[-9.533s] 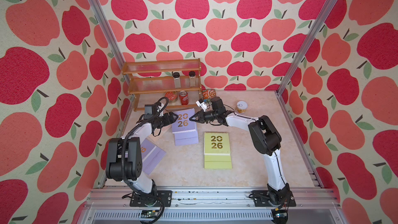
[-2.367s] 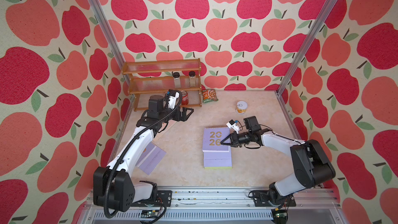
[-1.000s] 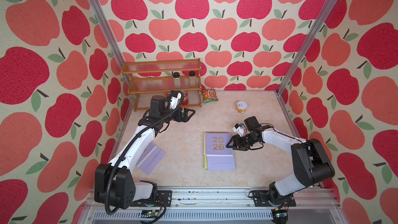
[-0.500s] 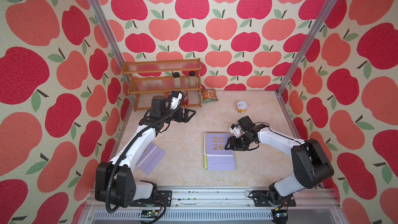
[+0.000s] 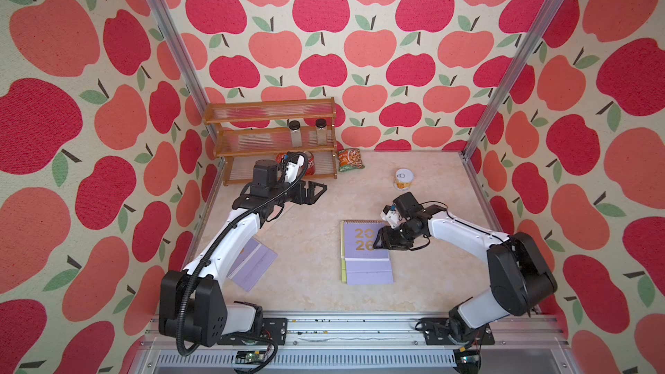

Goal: Stack the calendars
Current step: Place the calendar at the calendar, then adjust the calendar at the calendar.

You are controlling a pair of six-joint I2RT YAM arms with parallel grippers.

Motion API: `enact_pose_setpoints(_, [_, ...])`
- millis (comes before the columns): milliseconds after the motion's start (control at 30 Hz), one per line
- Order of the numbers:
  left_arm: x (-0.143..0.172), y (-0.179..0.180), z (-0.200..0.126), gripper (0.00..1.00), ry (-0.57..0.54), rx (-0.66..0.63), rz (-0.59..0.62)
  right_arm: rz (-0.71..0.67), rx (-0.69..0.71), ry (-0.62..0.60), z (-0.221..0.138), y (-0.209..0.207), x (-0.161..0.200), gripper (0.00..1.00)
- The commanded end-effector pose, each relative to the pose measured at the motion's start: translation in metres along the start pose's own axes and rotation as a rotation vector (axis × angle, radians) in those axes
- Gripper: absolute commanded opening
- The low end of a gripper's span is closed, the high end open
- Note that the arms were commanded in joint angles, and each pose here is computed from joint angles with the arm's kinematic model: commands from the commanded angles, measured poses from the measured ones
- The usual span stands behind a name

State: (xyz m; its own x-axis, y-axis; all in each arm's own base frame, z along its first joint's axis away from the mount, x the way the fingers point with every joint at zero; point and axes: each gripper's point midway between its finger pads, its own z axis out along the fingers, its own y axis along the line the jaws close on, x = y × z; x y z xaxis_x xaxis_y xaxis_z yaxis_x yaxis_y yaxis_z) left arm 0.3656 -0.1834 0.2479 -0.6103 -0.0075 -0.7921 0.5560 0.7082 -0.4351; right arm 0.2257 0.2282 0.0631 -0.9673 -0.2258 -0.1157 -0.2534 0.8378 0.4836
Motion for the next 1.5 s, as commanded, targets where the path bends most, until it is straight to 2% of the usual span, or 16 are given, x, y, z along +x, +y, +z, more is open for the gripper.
enact_pose_setpoints(0, [-0.005, -0.008, 0.000, 1.00, 0.000, 0.026, 0.014, -0.001, -0.004, -0.005, -0.004, 0.009, -0.004, 0.61])
enact_pose_setpoints(300, [-0.005, -0.009, -0.001, 1.00, 0.002, 0.030, 0.015, 0.014, 0.020, -0.010, -0.004, 0.006, 0.001, 0.62])
enact_pose_setpoints(800, [-0.003, -0.009, 0.001, 1.00, 0.007, 0.032, 0.011, 0.056, 0.039, 0.016, 0.000, 0.008, 0.039, 0.62])
enact_pose_setpoints(1267, [-0.002, -0.011, 0.001, 1.00, 0.012, 0.036, 0.014, 0.047, 0.067, 0.003, -0.004, 0.012, 0.035, 0.63])
enact_pose_setpoints(1367, [-0.002, -0.011, 0.001, 1.00, 0.014, 0.035, 0.011, 0.032, 0.086, -0.009, -0.009, 0.010, 0.036, 0.63])
enact_pose_setpoints(1467, [-0.002, -0.010, 0.001, 1.00, 0.014, 0.031, 0.013, -0.064, 0.170, -0.020, -0.017, 0.005, 0.043, 0.64])
